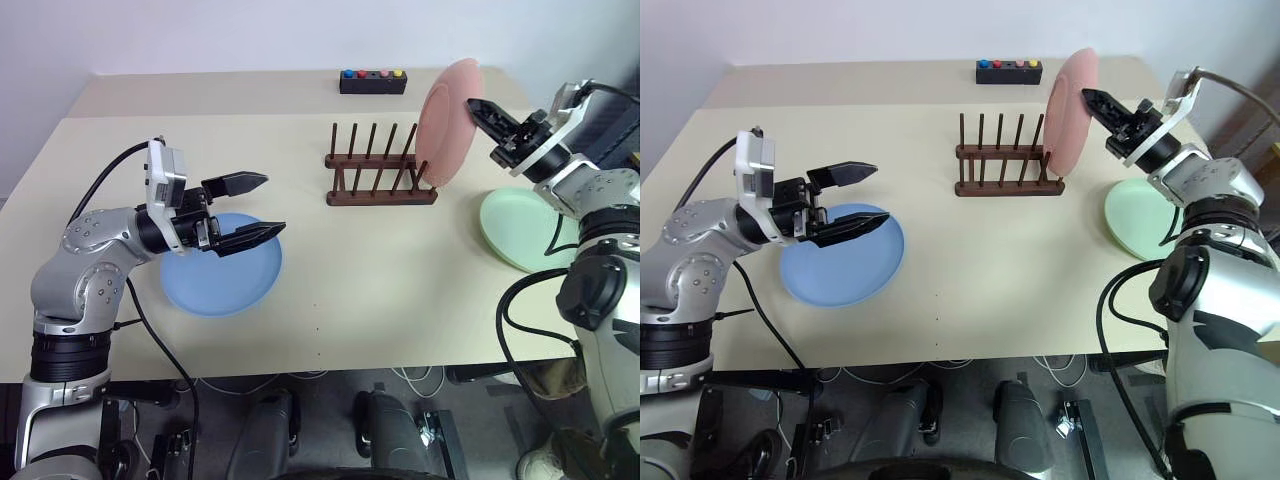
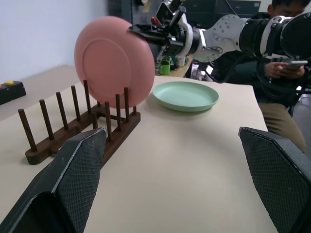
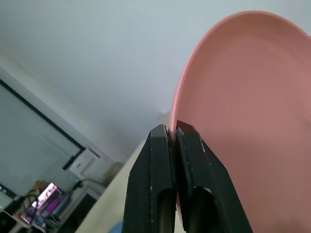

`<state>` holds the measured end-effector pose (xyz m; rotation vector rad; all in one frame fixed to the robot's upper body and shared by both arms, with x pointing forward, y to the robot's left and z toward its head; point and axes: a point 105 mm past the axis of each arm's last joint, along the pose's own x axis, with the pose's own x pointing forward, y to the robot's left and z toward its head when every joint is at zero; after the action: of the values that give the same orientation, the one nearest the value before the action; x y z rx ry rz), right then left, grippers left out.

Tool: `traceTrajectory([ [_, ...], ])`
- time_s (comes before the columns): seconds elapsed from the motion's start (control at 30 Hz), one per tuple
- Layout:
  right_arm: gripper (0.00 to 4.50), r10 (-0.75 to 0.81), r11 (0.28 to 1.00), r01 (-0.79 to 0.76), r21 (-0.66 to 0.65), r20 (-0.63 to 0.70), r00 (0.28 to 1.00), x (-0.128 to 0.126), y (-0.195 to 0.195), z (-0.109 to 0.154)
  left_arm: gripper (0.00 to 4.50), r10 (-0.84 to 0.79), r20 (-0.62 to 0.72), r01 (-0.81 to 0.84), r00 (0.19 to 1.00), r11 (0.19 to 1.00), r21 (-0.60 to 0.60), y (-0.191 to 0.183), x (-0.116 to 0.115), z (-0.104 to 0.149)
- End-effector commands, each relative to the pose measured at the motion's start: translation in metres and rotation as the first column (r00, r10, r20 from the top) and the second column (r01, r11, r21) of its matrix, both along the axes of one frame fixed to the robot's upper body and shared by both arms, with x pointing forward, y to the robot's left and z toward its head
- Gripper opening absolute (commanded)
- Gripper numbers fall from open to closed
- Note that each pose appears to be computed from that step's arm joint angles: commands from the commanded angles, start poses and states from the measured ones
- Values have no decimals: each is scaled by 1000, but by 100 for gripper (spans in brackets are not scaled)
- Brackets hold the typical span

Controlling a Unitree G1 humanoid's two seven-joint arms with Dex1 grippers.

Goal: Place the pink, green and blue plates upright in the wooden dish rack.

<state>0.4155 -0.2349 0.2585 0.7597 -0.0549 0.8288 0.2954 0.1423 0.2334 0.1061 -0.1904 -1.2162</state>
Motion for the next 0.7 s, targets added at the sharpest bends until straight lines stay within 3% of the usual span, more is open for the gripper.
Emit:
traceTrajectory([
  [0.03,145,8,1000,-9,18,35,999,0,2,11,450,-8,48,8,999,1000,7,-1,-4,8],
  [0.23,446,-8,1000,10,-25,78,997,1,4,19,450,-7,48,7,999,1000,5,-2,-3,8],
  [0.33,446,-59,996,71,-53,202,978,-1,-3,40,450,-11,48,10,999,1000,2,-2,-3,8],
  [0.57,446,-224,974,217,60,381,897,-14,-37,82,450,-20,44,20,999,1000,-3,-4,-1,7],
  [0.63,446,-308,929,365,-59,423,852,-14,-49,79,450,-23,41,23,999,1000,0,-5,0,6],
  [0.67,446,-314,887,426,-179,444,839,-12,-50,70,450,-24,40,24,999,1000,2,-5,0,5],
  [0.7,446,-286,789,485,-379,472,834,-10,-50,53,450,-25,39,25,999,1000,3,-4,0,5],
])
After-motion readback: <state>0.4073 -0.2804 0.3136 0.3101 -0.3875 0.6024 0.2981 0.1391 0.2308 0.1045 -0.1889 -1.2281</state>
